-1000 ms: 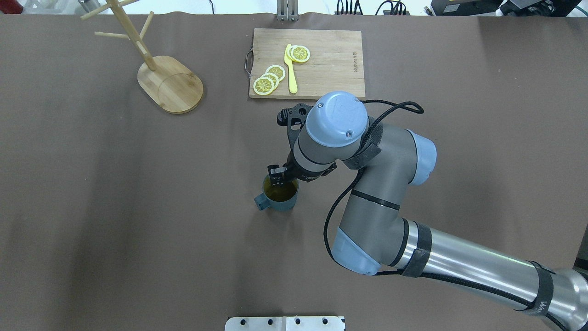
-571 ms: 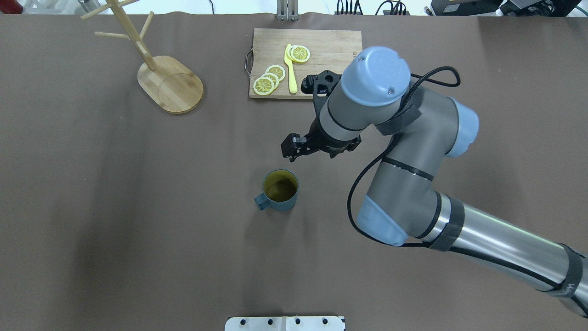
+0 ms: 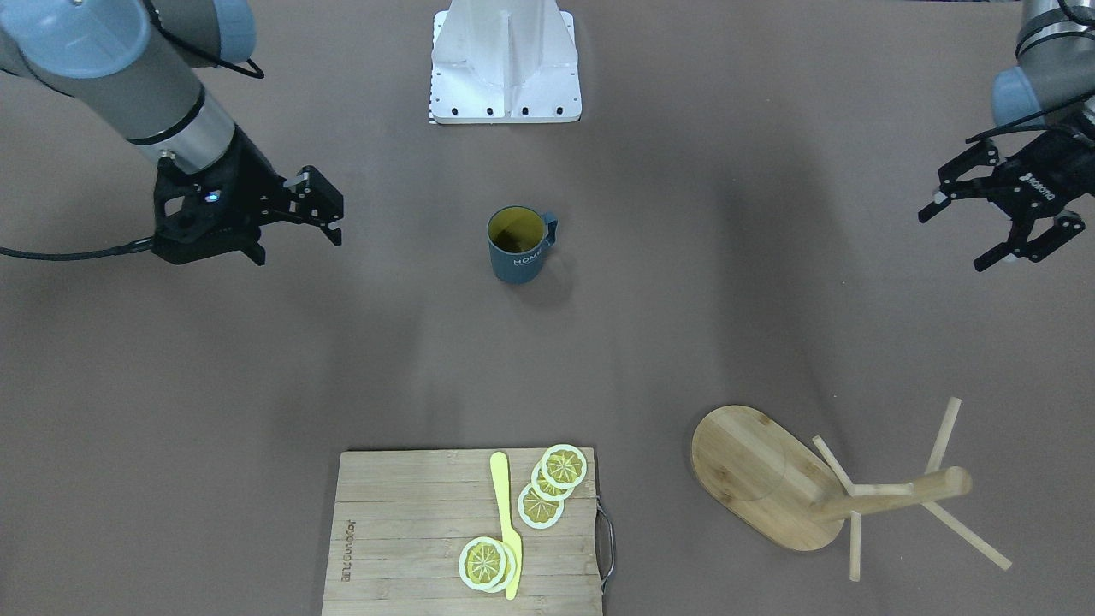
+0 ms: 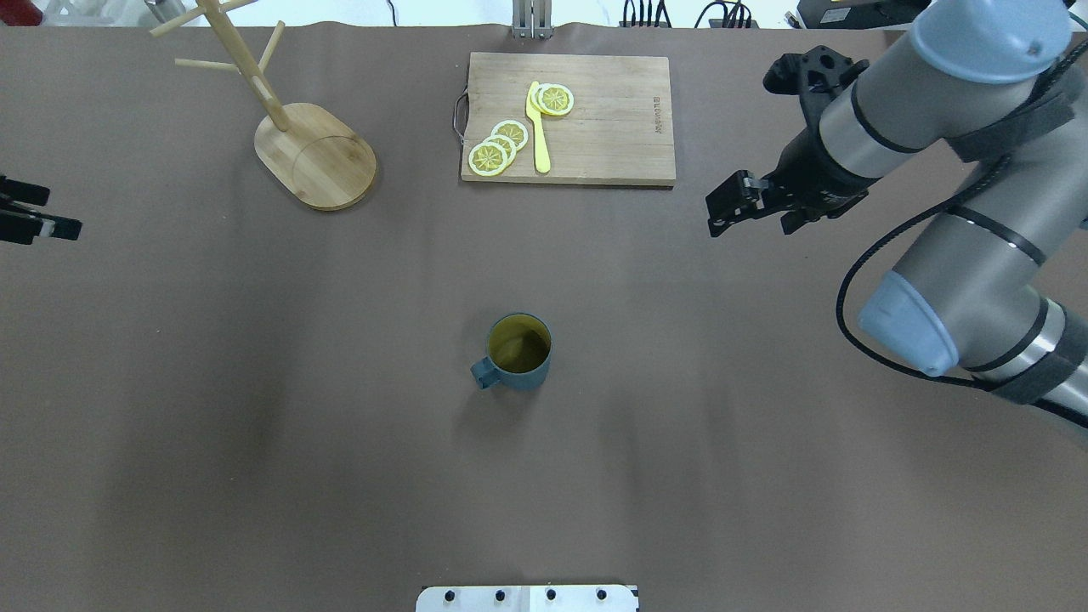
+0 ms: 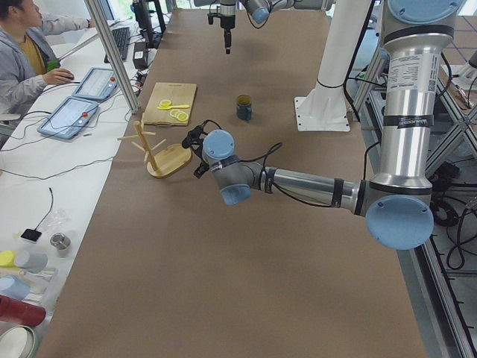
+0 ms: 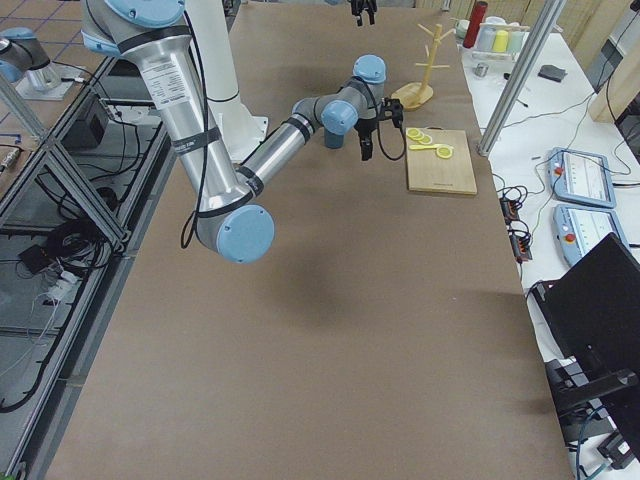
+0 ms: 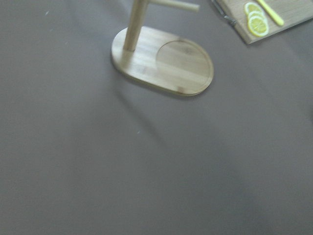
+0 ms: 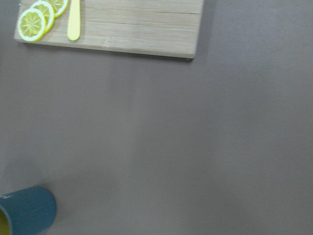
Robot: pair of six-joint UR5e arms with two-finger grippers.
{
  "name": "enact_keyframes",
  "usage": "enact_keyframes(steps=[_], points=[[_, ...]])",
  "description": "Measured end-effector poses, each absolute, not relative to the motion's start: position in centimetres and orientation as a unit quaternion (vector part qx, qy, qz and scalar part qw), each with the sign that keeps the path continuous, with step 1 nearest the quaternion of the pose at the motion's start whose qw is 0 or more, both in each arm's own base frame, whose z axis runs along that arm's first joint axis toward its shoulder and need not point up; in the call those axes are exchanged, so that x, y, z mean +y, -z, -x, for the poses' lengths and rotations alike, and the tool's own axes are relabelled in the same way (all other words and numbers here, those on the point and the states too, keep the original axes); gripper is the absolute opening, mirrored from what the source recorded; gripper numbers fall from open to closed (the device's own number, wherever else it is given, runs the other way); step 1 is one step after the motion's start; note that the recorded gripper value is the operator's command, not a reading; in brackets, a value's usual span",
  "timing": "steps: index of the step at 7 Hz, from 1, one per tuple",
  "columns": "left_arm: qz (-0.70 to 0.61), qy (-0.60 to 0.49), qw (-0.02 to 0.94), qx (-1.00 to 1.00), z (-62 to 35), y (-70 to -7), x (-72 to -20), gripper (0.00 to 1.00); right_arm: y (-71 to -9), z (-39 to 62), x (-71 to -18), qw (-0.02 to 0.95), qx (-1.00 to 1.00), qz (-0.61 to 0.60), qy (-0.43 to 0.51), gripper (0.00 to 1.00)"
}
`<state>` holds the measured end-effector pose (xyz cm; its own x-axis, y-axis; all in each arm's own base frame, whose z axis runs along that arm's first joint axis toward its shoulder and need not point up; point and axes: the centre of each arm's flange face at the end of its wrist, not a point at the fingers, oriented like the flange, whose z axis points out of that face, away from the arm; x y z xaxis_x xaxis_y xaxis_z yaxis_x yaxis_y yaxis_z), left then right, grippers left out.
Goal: Hang cup on storage rack
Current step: 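Raise the right gripper away while the left gripper approaches the mug handle, then close the left gripper on the blue mug's handle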
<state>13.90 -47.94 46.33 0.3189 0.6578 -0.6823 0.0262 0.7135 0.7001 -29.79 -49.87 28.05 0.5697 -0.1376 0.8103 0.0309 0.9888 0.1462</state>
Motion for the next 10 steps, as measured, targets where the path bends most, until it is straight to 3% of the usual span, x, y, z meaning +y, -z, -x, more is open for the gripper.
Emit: enact_keyframes(steps=[5,8,10], points=[[-0.434,-0.275,0.647,0.563,-32.4,-37.3,-42.2,0.96,-39.7,21.8,-51.9,0.908,-0.412,-0.044,0.061,1.00],[-0.479,-0.235,0.626,0.570,-47.1,-31.9,-32.7,0.95,-45.0,17.0,-53.9,0.915,-0.396,-0.042,0.071,1.00],[-0.491,-0.215,0.628,0.564,-51.4,-30.7,-29.3,0.95,-46.5,15.0,-54.6,0.913,-0.399,-0.042,0.074,1.00]])
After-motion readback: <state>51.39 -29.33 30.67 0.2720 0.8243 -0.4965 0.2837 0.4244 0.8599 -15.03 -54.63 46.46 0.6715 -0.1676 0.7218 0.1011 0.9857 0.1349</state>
